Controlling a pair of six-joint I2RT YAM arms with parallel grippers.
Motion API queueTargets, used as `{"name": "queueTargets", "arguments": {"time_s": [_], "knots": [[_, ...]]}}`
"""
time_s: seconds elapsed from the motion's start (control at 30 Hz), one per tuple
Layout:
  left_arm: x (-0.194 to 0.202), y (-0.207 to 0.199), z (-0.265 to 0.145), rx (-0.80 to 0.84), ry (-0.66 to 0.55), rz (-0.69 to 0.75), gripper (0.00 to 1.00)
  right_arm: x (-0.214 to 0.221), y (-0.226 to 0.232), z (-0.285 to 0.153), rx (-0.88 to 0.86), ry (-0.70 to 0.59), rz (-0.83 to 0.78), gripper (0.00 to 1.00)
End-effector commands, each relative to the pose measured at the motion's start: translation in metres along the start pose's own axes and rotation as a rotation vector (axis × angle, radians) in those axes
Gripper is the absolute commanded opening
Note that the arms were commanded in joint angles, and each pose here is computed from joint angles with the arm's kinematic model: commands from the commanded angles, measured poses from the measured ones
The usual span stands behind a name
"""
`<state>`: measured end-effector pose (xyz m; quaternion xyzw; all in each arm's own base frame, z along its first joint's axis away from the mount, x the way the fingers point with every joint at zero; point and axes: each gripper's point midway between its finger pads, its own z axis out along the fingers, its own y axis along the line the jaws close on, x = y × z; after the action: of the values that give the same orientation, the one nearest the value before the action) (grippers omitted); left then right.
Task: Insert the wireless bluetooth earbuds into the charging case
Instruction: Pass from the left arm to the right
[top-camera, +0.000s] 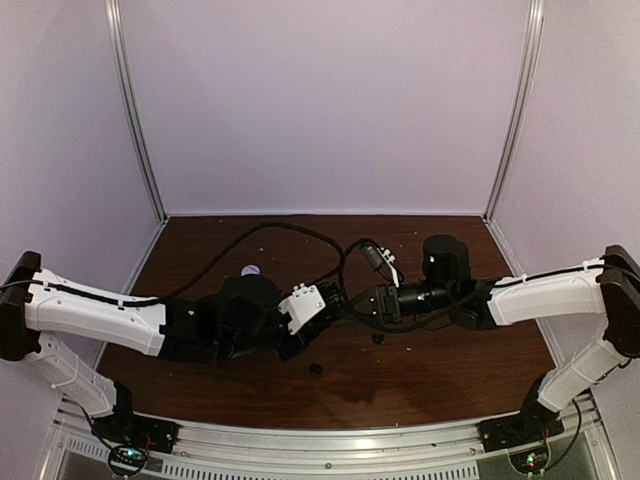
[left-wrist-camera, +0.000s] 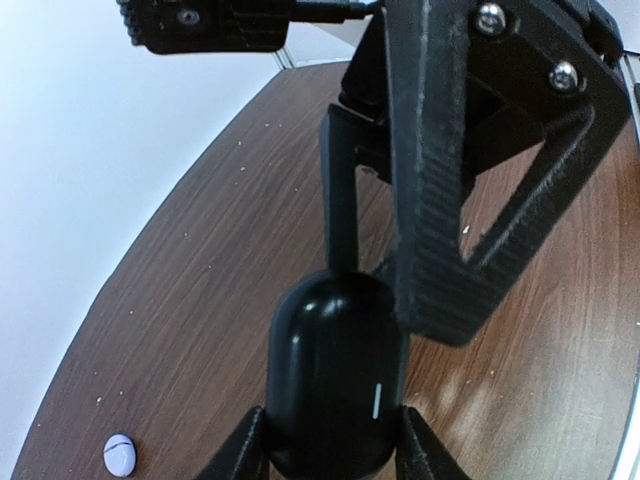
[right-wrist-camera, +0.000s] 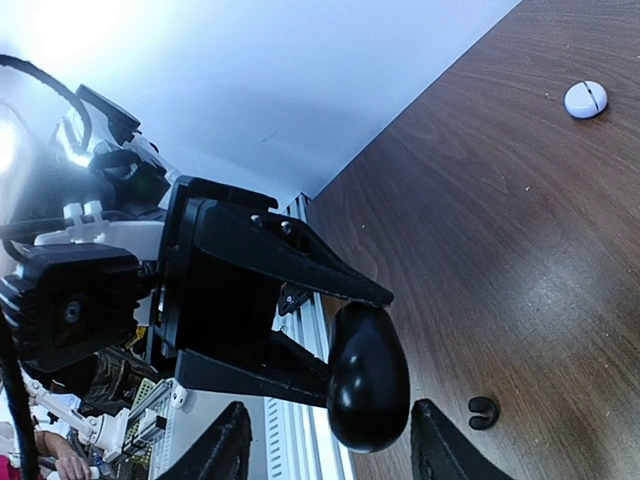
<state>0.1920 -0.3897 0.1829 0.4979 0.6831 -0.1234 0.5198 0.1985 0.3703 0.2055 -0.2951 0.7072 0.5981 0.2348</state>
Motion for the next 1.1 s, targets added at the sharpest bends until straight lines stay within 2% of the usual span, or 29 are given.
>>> {"name": "queueTargets", "arguments": {"time_s": [0.0, 0.53, 0.67, 0.8, 0.97, 1.07], "knots": [[-0.031, 0.007, -0.003, -0.036, -0.083, -0.006, 0.27, -0.005, 0.002, 0.006, -0.008, -0.025, -0.009, 0.51], [-0.034, 0.007, -0.003, -0.037, -0.087, -0.013, 0.28, -0.005, 0.003, 0.015, -0.018, -0.029, -0.002, 0.29], [-0.035, 0.012, -0.006, -0.057, -0.083, -0.062, 0.43, -0.005, 0.004, 0.015, -0.019, -0.029, -0.01, 0.18], [-0.037, 0.012, -0.02, -0.024, -0.111, -0.104, 0.58, -0.006, 0.008, 0.013, -0.027, -0.03, -0.038, 0.14], [-0.048, 0.02, -0.056, 0.037, -0.247, -0.21, 0.76, -0.01, 0.014, 0.008, -0.036, -0.032, -0.085, 0.11], [-0.052, 0.033, -0.076, 0.092, -0.332, -0.302, 0.78, -0.012, 0.019, 0.005, -0.057, -0.032, -0.116, 0.1]]}}
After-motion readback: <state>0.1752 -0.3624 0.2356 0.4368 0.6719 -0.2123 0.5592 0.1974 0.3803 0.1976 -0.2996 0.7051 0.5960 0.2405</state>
